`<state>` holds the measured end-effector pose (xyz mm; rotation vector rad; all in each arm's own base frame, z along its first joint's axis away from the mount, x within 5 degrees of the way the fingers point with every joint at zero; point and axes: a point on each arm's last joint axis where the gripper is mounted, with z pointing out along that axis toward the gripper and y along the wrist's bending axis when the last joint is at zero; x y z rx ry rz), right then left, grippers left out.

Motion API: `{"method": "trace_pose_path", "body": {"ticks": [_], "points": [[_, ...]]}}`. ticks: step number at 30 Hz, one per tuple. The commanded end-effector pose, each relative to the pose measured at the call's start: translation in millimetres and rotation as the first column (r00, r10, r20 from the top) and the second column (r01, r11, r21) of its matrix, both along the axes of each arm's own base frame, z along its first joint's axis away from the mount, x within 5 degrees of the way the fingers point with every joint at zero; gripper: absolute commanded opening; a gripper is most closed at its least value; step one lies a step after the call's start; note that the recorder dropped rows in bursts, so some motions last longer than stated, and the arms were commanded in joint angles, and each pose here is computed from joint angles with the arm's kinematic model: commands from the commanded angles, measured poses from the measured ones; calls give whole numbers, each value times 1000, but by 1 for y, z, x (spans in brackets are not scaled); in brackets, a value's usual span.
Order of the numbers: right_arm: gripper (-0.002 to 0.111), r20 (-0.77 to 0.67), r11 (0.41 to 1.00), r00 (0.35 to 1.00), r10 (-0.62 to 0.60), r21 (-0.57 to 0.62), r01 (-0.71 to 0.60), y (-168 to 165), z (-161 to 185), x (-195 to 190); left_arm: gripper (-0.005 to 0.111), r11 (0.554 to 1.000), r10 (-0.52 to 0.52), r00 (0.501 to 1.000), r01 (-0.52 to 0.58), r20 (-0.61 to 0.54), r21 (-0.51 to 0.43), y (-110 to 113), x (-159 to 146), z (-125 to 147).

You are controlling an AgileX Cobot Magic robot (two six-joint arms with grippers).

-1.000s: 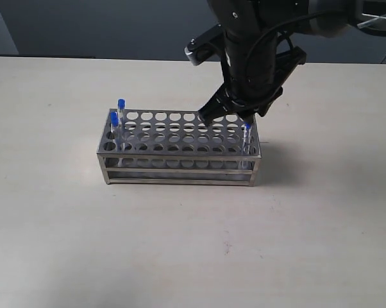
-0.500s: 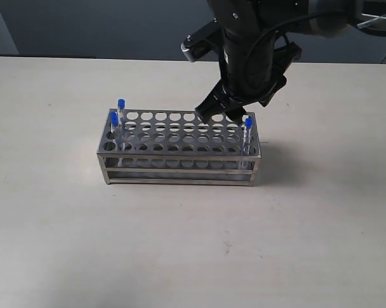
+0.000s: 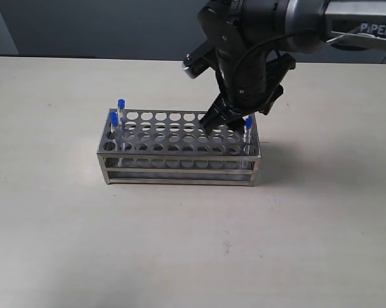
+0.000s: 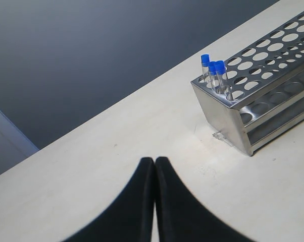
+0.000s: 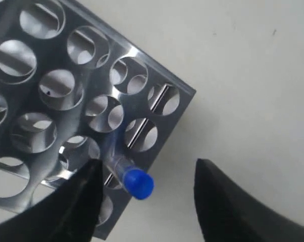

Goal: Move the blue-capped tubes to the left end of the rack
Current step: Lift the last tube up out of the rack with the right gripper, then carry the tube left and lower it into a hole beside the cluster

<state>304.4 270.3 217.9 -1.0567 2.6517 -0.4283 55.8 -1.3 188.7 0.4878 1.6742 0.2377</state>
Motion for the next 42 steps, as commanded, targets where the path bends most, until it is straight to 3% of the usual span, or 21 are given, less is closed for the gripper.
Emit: {"method": "trace_pose_path", "body": {"ticks": [1, 4, 8, 9, 20, 32, 42], "points": [[53, 9, 1000, 1000, 3, -8, -2, 0, -7, 4, 1, 1000, -6, 1000, 6, 6, -7, -1, 0, 2], [42, 2, 1000, 1000, 3, -14, -3, 1, -12, 5, 1, 1000, -6, 1000, 6, 6, -7, -1, 0, 2], [5, -12, 999, 1000, -3, -32, 3, 0, -15, 5, 1, 1000, -6, 1000, 6, 6, -7, -1, 0, 2], [0, -13, 999, 1000, -4, -34, 3, 0, -15, 4, 1, 1000, -6, 1000, 6, 6, -7, -1, 0, 2], [0, 26, 1000, 1000, -1, -15, 2, -4, 9, -1, 1, 1000, -5, 1000, 5, 4, -7, 0, 0, 2], [0, 127, 994, 992, 7, 108, -21, -13, 69, -20, 1, 1000, -5, 1000, 5, 4, -7, 0, 0, 2], [0, 180, 961, 982, 53, 257, -99, -6, 91, -27, 1, 1000, -5, 1000, 5, 4, -7, 0, 0, 2]]}}
